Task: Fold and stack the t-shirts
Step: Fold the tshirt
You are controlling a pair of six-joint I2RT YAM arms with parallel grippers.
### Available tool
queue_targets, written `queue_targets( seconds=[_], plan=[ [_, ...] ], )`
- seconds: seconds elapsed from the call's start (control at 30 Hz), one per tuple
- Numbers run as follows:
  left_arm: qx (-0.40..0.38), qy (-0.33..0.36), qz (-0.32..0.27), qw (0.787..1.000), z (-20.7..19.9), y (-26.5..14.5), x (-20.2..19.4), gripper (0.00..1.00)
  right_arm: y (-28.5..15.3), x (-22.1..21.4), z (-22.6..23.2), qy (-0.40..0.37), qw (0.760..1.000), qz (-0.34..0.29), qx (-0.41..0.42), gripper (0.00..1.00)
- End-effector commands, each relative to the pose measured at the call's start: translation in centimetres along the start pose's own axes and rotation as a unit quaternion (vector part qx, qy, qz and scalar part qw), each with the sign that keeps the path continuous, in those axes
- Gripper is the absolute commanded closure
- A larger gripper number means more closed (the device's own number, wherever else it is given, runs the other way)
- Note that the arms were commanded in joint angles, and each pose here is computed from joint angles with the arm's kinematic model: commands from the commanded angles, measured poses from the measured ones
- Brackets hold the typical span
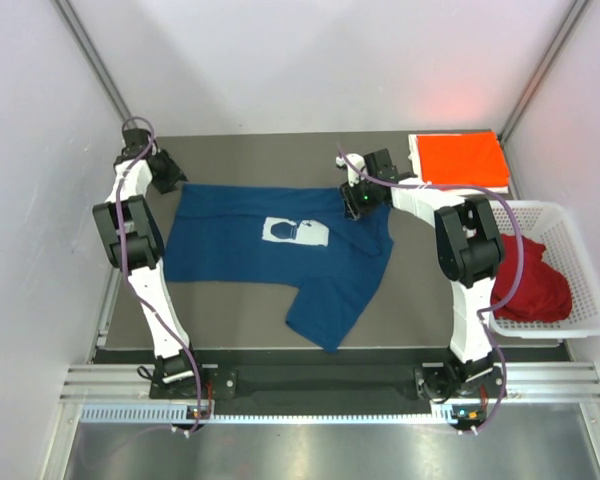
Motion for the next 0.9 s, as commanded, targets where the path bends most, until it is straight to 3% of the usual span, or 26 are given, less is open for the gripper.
queue_targets(
  seconds=[0.0, 0.27, 0.73, 0.87],
  plan=[
    [-0.02, 0.024, -0.047, 0.998, -3.8, -4.1, 2.1, 0.52, -1.8, 3.0, 0.0, -0.006, 0.999, -0.039, -0.007, 0.6],
    [-0.065, 0.03, -0.018, 0.997, -6.6, -1.9, -0.7, 0.51, -0.5, 1.7, 0.1, 0.006, 1.0, -0.012, 0.003, 0.58],
    [-0.045, 0.019, 0.028, 0.998, -4.2, 2.4, -3.8, 0.51, 0.8, 1.1, -0.4, 0.016, 1.0, 0.019, 0.008, 0.57],
    [-0.041, 0.019, 0.028, 0.999, -4.1, 2.7, -3.9, 0.51, 0.3, 1.5, -0.3, 0.003, 1.0, 0.008, 0.008, 0.69]
  ],
)
Point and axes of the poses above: each gripper's point midway between its finger pads, its own y axis out along the fingers, its own z axis along the line the jaws close on, x = y × z, the point moved 4 cm from there along -y, back along the fingers, and after that the axes turned 5 degrees about y, right-handed, at the moved point
